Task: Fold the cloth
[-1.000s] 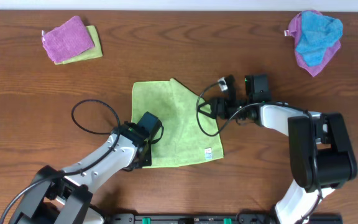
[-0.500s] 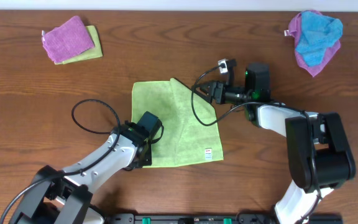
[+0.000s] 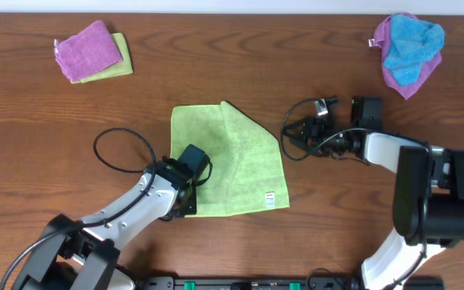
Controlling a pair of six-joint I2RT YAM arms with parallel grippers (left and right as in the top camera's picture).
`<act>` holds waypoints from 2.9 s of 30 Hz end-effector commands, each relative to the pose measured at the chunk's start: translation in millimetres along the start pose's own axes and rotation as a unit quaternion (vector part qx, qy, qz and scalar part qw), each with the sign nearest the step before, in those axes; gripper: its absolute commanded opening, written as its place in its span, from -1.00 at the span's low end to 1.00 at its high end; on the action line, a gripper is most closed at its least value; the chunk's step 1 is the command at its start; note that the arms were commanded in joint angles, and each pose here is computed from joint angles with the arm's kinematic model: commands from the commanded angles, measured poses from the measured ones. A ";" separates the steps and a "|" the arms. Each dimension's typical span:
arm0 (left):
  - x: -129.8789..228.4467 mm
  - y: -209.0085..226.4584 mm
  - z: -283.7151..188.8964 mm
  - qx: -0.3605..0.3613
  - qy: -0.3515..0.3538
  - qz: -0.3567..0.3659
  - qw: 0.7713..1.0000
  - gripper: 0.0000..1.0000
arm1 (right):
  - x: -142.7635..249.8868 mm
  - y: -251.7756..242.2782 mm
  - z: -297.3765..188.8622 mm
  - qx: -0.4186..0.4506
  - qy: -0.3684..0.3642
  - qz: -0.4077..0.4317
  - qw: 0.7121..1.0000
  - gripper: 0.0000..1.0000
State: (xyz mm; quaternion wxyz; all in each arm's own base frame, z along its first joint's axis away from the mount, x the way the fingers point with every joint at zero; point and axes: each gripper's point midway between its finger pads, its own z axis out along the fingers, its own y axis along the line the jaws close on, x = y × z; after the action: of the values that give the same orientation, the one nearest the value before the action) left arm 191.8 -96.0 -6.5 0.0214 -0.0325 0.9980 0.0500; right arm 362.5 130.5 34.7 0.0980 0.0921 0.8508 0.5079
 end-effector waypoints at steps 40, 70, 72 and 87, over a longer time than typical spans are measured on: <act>-1.6 0.6 1.8 -0.001 0.002 0.002 1.000 -0.88 | 6.1 53.3 127.9 -0.087 0.077 -0.107 0.988 0.64; -10.8 14.2 3.0 -0.012 -0.005 -0.015 1.000 -0.88 | -94.1 177.7 46.4 -0.228 0.051 -0.243 0.941 -0.55; -11.7 16.7 3.3 -0.012 -0.003 -0.022 1.000 -0.88 | -110.7 194.7 38.2 -0.226 0.026 -0.270 0.936 -0.49; -9.0 14.2 3.5 -0.001 0.006 -0.022 1.000 -0.88 | -124.6 110.0 18.9 0.146 0.032 -0.281 0.948 -0.85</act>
State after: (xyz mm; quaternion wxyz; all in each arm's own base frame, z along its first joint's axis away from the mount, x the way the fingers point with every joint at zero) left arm 200.8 -82.1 -6.3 0.0226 -0.0581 0.9969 0.0485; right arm 497.2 144.9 118.2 0.1494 -0.0289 0.8988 0.4111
